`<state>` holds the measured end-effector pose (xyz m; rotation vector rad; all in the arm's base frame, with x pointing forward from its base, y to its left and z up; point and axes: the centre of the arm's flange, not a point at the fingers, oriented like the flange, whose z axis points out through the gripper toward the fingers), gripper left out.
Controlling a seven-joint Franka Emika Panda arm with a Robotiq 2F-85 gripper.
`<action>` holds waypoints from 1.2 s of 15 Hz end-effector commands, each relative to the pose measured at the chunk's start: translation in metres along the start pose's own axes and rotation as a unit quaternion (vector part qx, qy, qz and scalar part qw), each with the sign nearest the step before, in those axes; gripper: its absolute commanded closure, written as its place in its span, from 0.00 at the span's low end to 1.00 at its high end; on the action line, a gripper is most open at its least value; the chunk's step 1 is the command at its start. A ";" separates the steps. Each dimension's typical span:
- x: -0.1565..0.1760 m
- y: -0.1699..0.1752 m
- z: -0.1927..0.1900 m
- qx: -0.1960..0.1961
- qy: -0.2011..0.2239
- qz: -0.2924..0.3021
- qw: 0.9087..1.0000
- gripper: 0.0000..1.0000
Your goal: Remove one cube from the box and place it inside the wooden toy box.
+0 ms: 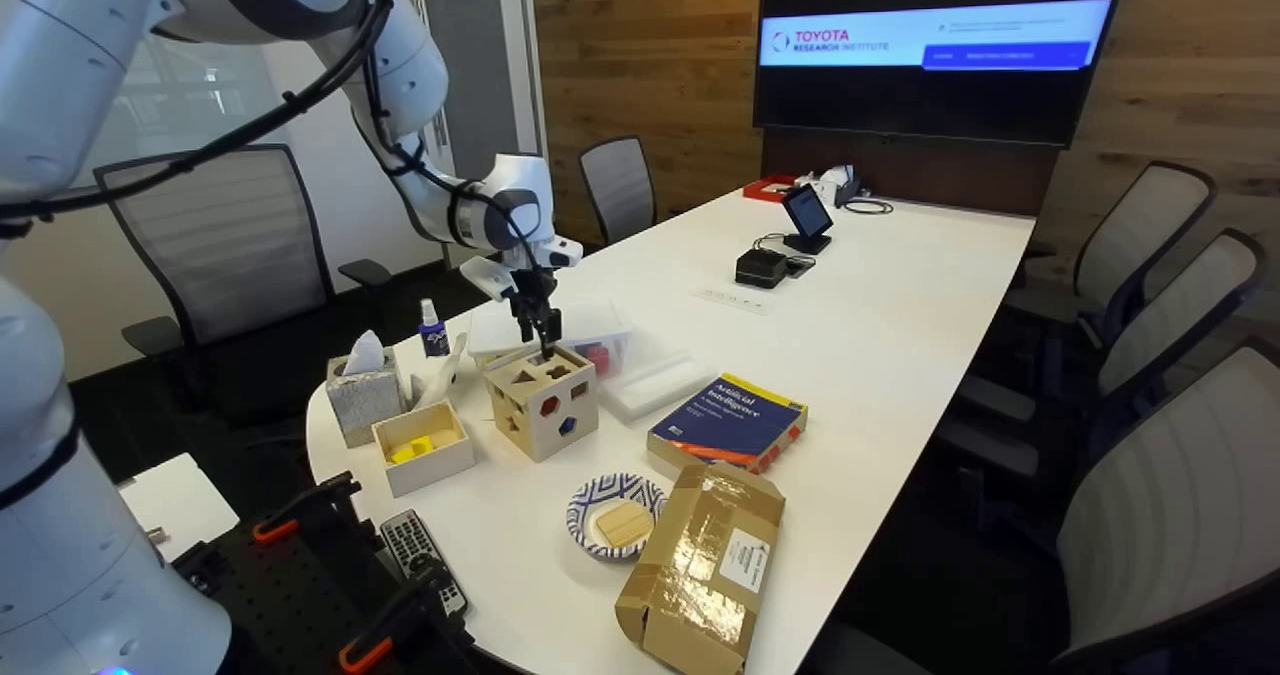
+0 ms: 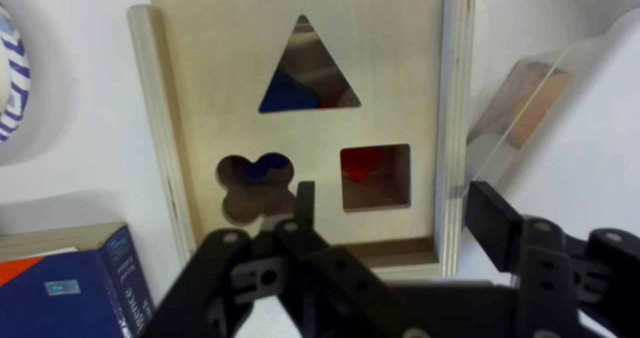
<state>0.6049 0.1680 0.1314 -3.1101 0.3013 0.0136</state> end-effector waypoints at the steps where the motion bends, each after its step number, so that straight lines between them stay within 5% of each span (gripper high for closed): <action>1: -0.002 -0.006 -0.019 0.005 0.010 0.022 1.000 0.00; 12: -0.046 -0.027 -0.154 0.005 0.043 0.074 0.996 0.00; 18: -0.054 -0.026 -0.187 0.003 0.044 0.080 0.996 0.00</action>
